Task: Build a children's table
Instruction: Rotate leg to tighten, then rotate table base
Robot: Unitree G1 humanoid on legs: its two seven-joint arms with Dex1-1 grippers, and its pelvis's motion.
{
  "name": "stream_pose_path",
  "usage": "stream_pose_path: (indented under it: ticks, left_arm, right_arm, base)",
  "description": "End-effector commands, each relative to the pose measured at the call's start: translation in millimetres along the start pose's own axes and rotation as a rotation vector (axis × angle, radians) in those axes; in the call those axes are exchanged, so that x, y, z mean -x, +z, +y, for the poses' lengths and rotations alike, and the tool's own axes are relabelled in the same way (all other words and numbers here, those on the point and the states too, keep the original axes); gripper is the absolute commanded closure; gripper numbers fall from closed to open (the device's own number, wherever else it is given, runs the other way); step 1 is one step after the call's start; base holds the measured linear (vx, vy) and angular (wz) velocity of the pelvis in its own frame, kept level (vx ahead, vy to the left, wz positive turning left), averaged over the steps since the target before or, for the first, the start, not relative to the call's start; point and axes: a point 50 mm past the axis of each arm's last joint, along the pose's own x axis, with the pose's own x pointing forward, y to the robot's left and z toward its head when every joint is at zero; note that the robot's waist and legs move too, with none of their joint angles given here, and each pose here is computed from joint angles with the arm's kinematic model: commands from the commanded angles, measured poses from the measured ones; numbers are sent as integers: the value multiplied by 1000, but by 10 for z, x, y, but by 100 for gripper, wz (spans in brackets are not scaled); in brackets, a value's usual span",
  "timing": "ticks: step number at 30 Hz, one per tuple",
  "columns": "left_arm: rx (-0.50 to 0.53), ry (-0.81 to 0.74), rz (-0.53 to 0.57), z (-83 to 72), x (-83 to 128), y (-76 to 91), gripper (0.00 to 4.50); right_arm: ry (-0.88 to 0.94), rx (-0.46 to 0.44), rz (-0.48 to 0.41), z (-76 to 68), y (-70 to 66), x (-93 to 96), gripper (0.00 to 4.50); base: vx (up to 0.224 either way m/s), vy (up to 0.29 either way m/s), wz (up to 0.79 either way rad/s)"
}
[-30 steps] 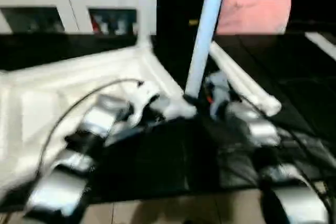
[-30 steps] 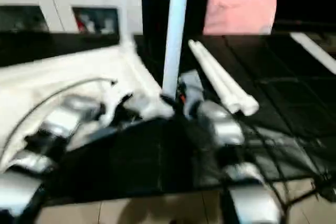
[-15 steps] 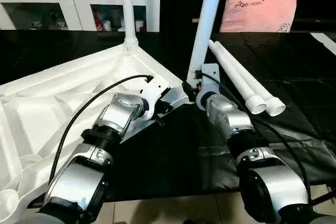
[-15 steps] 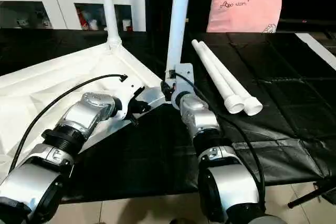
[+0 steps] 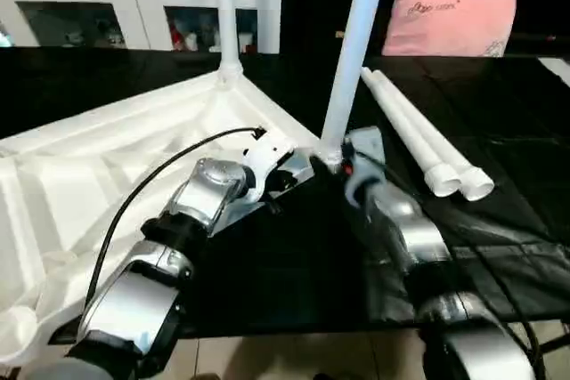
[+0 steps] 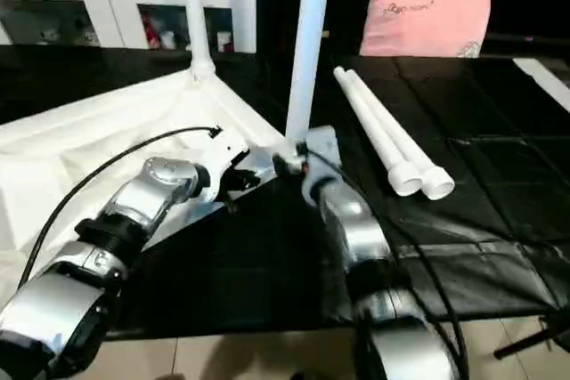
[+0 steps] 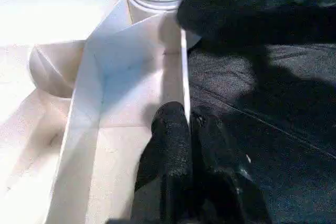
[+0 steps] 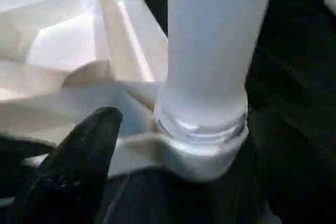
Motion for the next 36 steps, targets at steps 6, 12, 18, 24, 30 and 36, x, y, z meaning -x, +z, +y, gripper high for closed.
stream_pose_path:
  ticks: [6, 12, 18, 24, 30, 36]
  left_arm:
    - [4, 35, -154, 102, 36, 235, 407]
    - [58, 69, -259, 257, 205, 380, 354]
    - [91, 149, -273, 479, 535, 284, 322]
    - [10, 421, -69, 849, 1203, -98, 322]
    - [-51, 631, 201, 1043, 1783, -457, 369]
    - [-103, 755, 421, 1140, 2143, -760, 433]
  right_arm:
    - [35, 1, -41, -36, 78, 198, 0]
    - [0, -8, -6, -43, -3, 227, 0]
    - [56, 25, 22, 33, -31, 258, 0]
    - [119, 46, 82, 126, -130, 270, 0]
    - [153, 48, 121, 195, -180, 257, 0]
    - [160, 53, 145, 221, -202, 232, 0]
  base:
    - [0, 0, 0]
    - [0, 0, 0]
    - [0, 0, 0]
    - [0, 0, 0]
    - [0, 0, 0]
    - [0, 0, 0]
